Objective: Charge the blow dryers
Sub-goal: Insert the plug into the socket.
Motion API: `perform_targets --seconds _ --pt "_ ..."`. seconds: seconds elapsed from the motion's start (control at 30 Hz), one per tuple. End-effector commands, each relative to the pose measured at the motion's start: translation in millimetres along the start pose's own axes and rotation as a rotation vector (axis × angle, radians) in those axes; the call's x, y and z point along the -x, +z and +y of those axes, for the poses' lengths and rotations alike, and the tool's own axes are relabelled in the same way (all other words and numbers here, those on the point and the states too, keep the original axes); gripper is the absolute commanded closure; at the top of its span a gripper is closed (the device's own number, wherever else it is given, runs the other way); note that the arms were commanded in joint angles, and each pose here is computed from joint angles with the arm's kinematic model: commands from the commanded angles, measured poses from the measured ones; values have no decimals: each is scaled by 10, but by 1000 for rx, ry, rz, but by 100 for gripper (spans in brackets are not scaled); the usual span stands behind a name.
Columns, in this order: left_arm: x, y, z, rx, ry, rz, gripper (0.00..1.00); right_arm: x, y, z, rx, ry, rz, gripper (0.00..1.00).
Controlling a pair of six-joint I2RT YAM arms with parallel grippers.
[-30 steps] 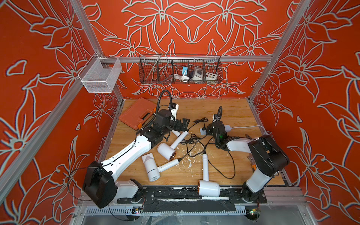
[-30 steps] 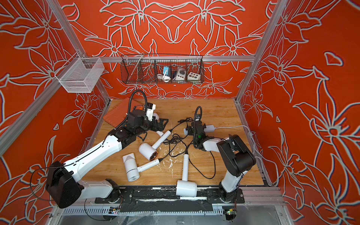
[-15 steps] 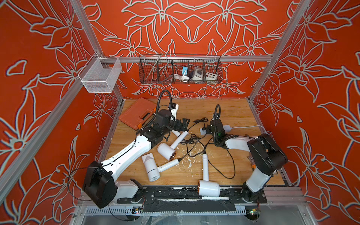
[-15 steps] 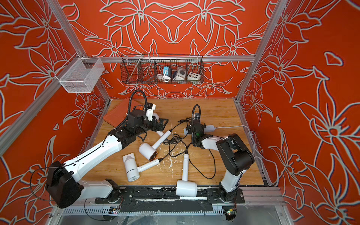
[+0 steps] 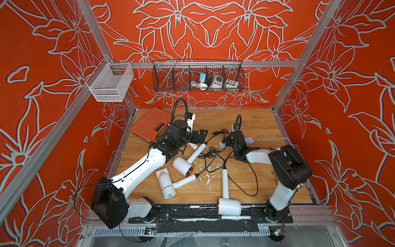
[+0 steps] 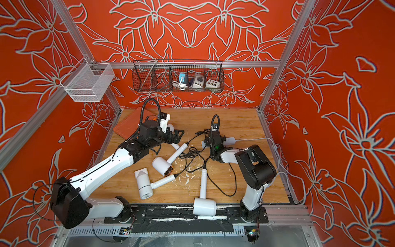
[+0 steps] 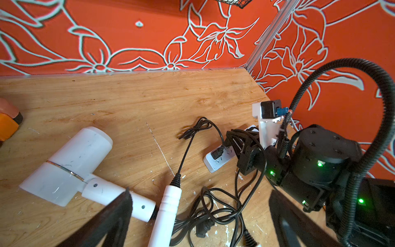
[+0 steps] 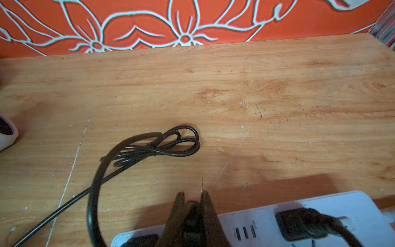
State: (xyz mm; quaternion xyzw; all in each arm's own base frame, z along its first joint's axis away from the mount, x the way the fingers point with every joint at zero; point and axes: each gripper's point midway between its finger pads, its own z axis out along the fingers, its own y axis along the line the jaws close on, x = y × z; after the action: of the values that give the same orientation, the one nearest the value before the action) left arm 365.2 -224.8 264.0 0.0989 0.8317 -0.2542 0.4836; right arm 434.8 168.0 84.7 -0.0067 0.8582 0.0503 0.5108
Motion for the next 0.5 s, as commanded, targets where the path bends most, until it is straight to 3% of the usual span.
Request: perform_targets --seconds 0.0,0.47 --pt "106 -70 -13 -10 1 -37 1 -540 23 -136 -38 -43 172 100" --pt "129 -86 -13 -26 -13 -42 1 -723 -120 -135 -40 -38 222 100"
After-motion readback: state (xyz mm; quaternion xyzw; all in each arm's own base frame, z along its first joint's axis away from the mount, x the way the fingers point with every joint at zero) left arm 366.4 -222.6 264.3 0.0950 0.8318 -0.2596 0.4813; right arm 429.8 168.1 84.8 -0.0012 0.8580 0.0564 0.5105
